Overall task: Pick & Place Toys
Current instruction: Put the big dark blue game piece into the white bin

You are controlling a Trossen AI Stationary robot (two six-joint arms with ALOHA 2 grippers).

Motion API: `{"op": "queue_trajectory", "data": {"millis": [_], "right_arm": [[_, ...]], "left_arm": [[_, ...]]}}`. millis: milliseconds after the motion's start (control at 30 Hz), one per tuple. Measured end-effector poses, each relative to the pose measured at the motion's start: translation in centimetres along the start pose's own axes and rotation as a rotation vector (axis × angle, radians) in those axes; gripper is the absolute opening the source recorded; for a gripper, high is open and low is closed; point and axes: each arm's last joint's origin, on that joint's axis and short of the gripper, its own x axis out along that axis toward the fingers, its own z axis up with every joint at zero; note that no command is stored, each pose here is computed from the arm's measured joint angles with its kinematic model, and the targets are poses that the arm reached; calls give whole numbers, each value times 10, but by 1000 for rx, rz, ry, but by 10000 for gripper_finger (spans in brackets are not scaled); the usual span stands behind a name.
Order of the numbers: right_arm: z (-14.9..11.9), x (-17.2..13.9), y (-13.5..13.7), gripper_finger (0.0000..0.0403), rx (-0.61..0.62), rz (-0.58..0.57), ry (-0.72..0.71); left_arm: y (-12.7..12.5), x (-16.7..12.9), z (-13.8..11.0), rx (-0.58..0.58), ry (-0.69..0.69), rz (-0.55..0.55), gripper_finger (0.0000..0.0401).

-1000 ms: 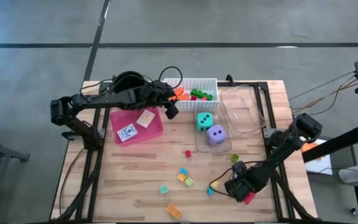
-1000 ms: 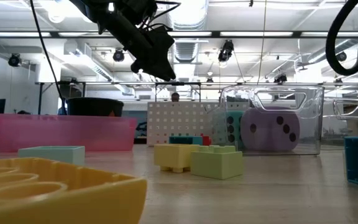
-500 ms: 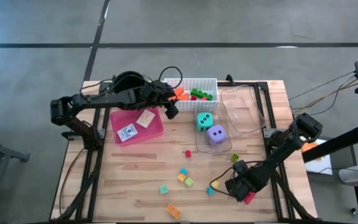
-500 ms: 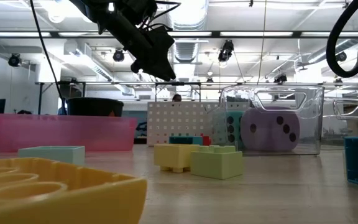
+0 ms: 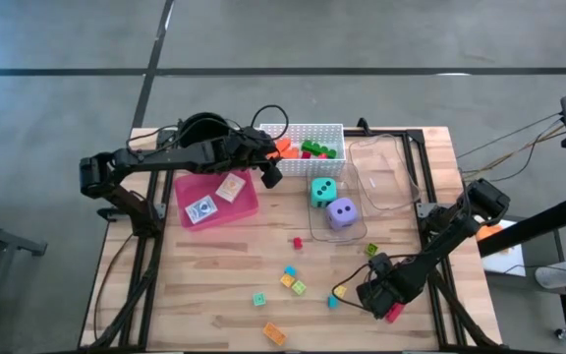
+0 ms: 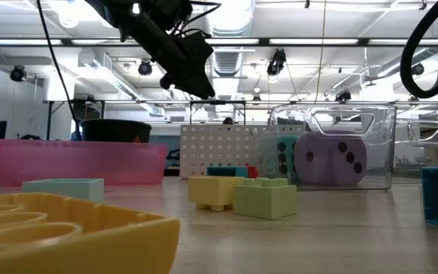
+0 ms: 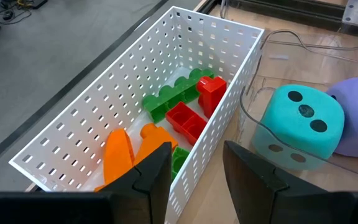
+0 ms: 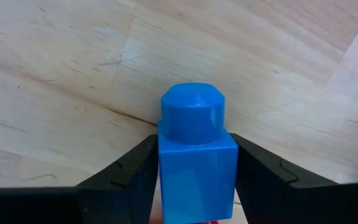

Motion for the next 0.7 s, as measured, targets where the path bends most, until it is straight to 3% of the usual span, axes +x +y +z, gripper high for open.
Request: {"op": "queue_trajectory", "data": {"millis": [700], "right_arm": [[1, -2, -1, 189, 0, 9, -29]], "left_arm": [[0, 0, 0, 0, 0, 0, 149]]}}
